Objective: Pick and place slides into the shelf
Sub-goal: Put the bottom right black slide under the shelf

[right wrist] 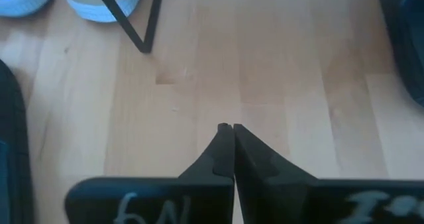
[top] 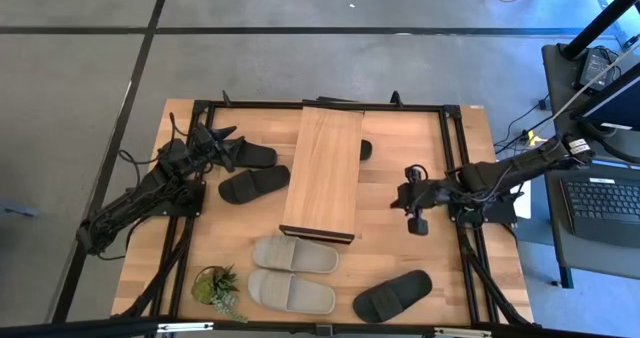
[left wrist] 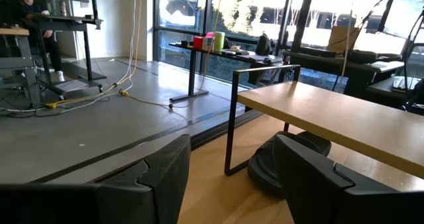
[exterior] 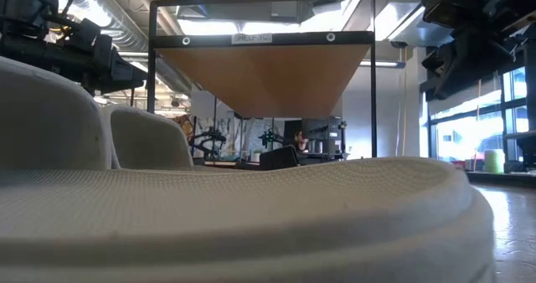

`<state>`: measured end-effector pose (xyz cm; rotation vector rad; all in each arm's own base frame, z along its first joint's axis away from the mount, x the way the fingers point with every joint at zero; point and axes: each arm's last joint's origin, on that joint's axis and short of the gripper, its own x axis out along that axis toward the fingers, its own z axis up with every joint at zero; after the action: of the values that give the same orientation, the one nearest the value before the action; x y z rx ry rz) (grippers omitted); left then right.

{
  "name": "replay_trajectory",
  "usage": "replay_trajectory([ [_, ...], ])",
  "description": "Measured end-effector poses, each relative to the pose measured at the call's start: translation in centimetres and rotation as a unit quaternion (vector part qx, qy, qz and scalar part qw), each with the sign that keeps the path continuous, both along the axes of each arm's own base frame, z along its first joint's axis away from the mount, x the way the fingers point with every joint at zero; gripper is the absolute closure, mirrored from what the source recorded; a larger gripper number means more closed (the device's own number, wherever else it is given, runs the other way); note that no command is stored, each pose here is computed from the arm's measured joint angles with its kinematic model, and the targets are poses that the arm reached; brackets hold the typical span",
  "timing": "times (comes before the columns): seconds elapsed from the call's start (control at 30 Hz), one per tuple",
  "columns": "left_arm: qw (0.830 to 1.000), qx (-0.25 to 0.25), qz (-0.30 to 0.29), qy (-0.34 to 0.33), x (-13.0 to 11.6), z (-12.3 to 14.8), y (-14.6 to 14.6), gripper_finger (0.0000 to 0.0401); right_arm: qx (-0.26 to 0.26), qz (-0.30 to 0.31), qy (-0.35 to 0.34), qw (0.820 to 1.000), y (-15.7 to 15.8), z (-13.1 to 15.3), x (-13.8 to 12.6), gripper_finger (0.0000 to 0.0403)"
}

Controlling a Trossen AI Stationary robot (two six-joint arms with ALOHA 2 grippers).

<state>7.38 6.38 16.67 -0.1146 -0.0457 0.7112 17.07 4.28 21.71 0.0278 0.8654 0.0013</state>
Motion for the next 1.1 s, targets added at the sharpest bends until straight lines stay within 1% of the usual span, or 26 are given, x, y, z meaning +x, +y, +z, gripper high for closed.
replay_trajectory([
  [0.17, 1.0, 0.0, 0.0, 0.0, 0.0, 0.0, 0.0, 0.0193, -0.007, -0.002, 0.002, 1.0, -0.5, 0.0, 0.1, 0.0403],
  [0.53, 1.0, 0.0, 0.0, 0.0, 0.0, 0.0, 0.0, 0.0193, 0.017, -0.027, 0.017, 0.999, -1.9, -0.4, 0.7, 0.0403],
  [0.67, 1.0, 0.0, 0.0, 0.0, 0.0, 0.0, 0.0, 0.0193, 0.025, -0.026, 0.006, 0.999, -2.2, -0.5, 1.4, 0.0403],
  [0.8, 1.0, 0.0, 0.0, 0.0, 0.0, 0.0, 0.0, 0.0193, 0.025, -0.021, 0.028, 0.999, -2.3, -0.8, 1.2, 0.0403],
  [0.87, 1.0, 0.0, 0.0, 0.0, 0.0, 0.0, 0.0, 0.0193, 0.045, -0.001, 0.042, 0.998, -2.2, -1.0, 1.0, 0.0402],
  [0.97, 1.0, 0.0, 0.0, 0.0, 0.0, 0.0, 0.0, 0.0193, 0.105, 0.043, 0.033, 0.993, -1.4, -0.7, 1.2, 0.0401],
  [1.1, 1.0, 0.0, 0.0, 0.0, 0.0, 0.0, 0.0, 0.0193, 0.131, 0.064, 0.011, 0.989, -0.1, -0.3, 1.4, 0.04],
])
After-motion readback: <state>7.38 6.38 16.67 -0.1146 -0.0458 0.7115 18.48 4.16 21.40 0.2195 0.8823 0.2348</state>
